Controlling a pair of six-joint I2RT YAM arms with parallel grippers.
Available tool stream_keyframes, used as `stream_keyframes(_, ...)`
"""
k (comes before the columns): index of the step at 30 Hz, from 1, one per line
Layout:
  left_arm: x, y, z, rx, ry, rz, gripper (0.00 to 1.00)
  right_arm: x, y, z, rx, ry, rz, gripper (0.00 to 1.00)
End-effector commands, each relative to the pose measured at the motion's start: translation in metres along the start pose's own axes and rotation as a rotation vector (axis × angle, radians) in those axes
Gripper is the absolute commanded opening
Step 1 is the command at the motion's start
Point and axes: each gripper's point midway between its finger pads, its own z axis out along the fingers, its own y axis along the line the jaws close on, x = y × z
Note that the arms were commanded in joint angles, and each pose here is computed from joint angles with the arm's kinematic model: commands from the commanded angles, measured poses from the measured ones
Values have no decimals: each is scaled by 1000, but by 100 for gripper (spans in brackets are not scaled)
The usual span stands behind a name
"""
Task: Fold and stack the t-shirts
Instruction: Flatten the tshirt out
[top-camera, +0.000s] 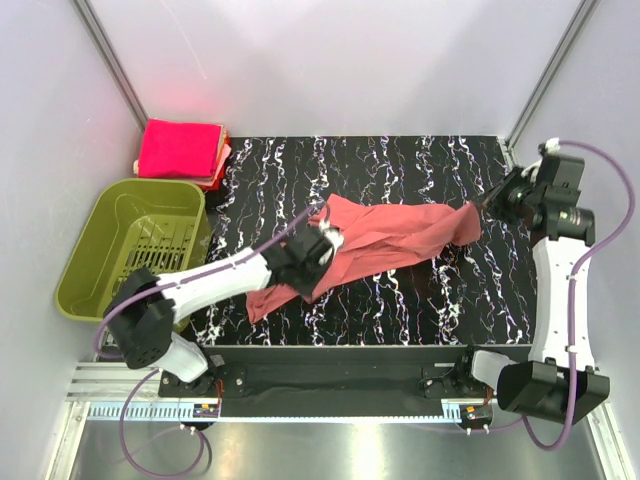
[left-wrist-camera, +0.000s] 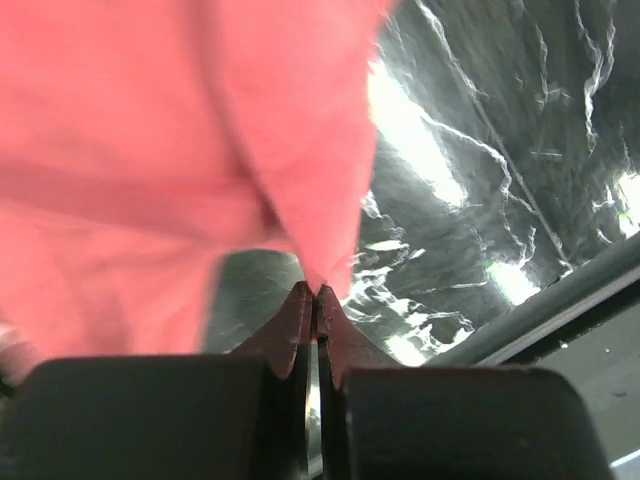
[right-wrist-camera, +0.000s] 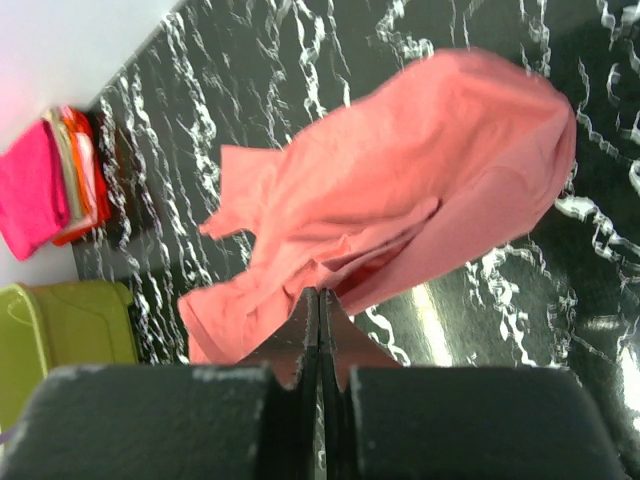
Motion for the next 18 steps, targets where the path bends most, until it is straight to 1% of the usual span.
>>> stream_keyframes(1,-98,39,-111,-243,-302,-1,0,-60,35,-27,-42,-171,-55,0)
stream_keyframes(2,-117,54,-139,-319,-370,-3,0,-74,39,-27,-33,-190,-60,0)
stream_keyframes(3,-133,61,-166,-348,-429,-16,0,-101,60,-48,-63,-277,-97,0)
stream_keyframes(4,-161,67,-218,-368,-548,-49,0,-118,65,-57,-54,-340,-113,0)
stream_keyframes(5,-172,78,-248,-431,-608,-57,0,-132,70,-61,-52,-378,-141,0)
stream_keyframes(6,-193,80,-306,-446,-744,-95,0,-157,88,-88,-69,-480,-178,0)
stream_keyframes(7,-196,84,-326,-470,-768,-97,0,-168,95,-100,-68,-521,-200,0)
stream_keyframes(8,-200,90,-354,-507,-818,-109,0,-179,101,-113,-65,-570,-238,0)
stream_keyframes(9,-205,90,-400,-497,-929,-146,0,-195,114,-145,-69,-667,-261,0)
stream_keyframes(11,-198,95,-441,-503,-1016,-184,0,-205,124,-179,-64,-764,-306,0)
stream_keyframes(12,-192,96,-465,-485,-1078,-213,0,-209,131,-203,-65,-828,-314,0)
stream_keyframes(13,-180,97,-489,-455,-1144,-240,0,-209,133,-218,-64,-866,-324,0)
stream_keyframes(14,-175,90,-500,-393,-1187,-245,0,-204,137,-244,-72,-919,-331,0)
stream_keyframes(15,-170,86,-502,-353,-1202,-240,0,-202,133,-256,-54,-953,-316,0)
stream_keyframes(16,-159,75,-525,-249,-1284,-242,0,-191,137,-285,-77,-1013,-309,0)
stream_keyframes(18,-141,66,-542,-148,-1364,-240,0,-183,136,-308,-89,-1072,-297,0)
